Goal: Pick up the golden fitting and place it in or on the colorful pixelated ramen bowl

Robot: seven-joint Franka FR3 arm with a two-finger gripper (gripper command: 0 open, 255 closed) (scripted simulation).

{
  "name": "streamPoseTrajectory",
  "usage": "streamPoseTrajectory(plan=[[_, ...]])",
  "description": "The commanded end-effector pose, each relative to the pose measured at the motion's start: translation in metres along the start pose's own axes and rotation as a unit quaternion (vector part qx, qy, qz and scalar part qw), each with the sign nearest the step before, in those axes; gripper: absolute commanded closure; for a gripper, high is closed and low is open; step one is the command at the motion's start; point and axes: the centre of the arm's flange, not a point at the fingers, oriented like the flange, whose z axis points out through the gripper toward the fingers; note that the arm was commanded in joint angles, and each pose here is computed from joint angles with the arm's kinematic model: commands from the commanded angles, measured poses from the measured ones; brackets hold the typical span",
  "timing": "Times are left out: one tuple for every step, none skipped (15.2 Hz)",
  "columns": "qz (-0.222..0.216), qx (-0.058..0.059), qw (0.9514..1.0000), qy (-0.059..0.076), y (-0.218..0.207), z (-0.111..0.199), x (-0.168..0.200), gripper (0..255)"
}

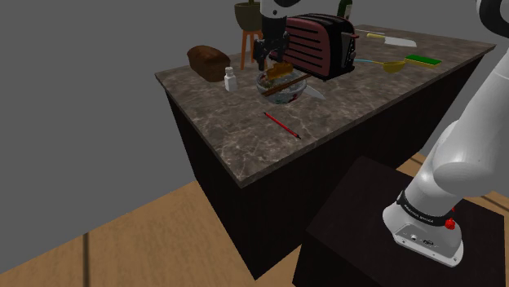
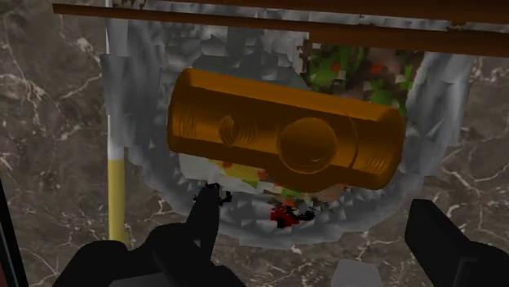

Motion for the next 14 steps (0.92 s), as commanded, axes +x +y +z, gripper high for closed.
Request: streamPoseTrajectory(plan=[[0.000,0.000,1.0000,0.000,0.000,0.000,0.000,0],[0.000,0.000,1.0000,0.000,0.000,0.000,0.000,0],[0.000,0.000,1.0000,0.000,0.000,-0.013,0.000,0],[0.000,0.000,1.0000,0.000,0.000,-0.026,0.000,0],[0.000,0.000,1.0000,0.000,0.000,-0.040,0.000,0],[0.000,0.000,1.0000,0.000,0.000,-0.050,0.000,0],[0.000,0.000,1.0000,0.000,0.000,-0.050,0.000,0],[0.000,0.000,1.0000,0.000,0.000,-0.050,0.000,0],[0.000,0.000,1.0000,0.000,0.000,-0.050,0.000,0],[0.000,0.000,1.0000,0.000,0.000,-0.050,0.000,0],[0.000,0.000,1.0000,0.000,0.000,-0.050,0.000,0],[0.000,0.000,1.0000,0.000,0.000,-0.050,0.000,0],[0.000,0.000,1.0000,0.000,0.000,-0.050,0.000,0],[0.000,0.000,1.0000,0.000,0.000,-0.050,0.000,0]])
